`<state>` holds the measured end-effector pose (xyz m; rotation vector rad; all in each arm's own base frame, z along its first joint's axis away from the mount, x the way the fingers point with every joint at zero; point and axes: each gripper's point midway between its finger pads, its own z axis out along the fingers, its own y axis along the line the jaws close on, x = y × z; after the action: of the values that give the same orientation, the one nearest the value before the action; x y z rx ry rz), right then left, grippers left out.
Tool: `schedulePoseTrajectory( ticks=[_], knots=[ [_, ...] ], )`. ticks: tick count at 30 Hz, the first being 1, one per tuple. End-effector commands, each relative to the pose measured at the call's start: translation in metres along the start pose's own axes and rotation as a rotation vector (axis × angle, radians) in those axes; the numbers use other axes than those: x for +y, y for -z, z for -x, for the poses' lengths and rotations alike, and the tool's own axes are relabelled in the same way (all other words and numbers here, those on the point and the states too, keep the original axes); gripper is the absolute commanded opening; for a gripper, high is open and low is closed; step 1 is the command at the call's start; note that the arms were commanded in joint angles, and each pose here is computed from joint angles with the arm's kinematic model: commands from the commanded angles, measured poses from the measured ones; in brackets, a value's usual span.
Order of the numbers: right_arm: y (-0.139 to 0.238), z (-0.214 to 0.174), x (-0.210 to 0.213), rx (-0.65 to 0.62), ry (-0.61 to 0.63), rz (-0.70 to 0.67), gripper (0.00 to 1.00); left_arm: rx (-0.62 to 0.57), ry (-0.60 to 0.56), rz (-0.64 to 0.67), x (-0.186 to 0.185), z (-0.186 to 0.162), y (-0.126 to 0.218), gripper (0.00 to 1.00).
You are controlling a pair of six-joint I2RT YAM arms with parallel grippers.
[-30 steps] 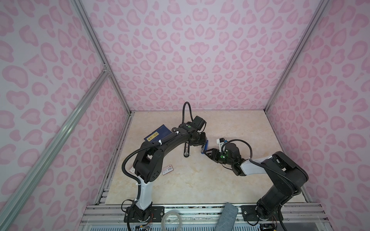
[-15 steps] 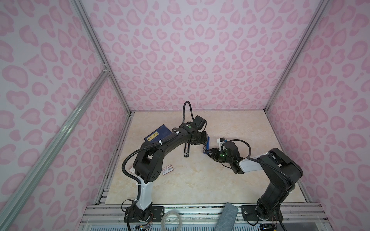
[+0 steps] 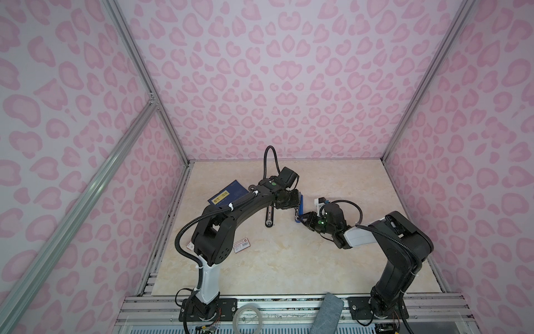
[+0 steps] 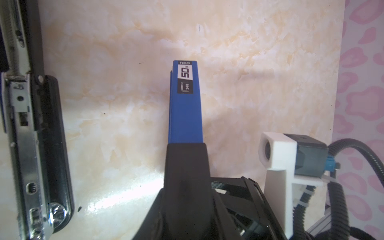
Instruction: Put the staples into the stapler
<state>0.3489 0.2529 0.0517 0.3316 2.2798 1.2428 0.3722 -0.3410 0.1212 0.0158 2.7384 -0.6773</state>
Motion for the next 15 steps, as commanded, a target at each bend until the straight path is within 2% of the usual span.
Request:
schedulePoseTrajectory(
  ticks=[1,5,15],
  knots=[
    [-0.001,0.016,0.003,-0.071,0.049,0.008,0.13,0.061,0.004,-0.069,-0.015,-0.013,0.007,0.03],
    [-0.002,0.012,0.001,-0.056,0.048,0.012,0.0,0.05,-0.005,-0.051,-0.013,-0.009,0.009,0.03],
    [0.008,-0.035,-0.011,0.104,0.025,0.075,0.0,-0.013,-0.021,-0.014,-0.006,0.032,0.025,0.03]
  ],
)
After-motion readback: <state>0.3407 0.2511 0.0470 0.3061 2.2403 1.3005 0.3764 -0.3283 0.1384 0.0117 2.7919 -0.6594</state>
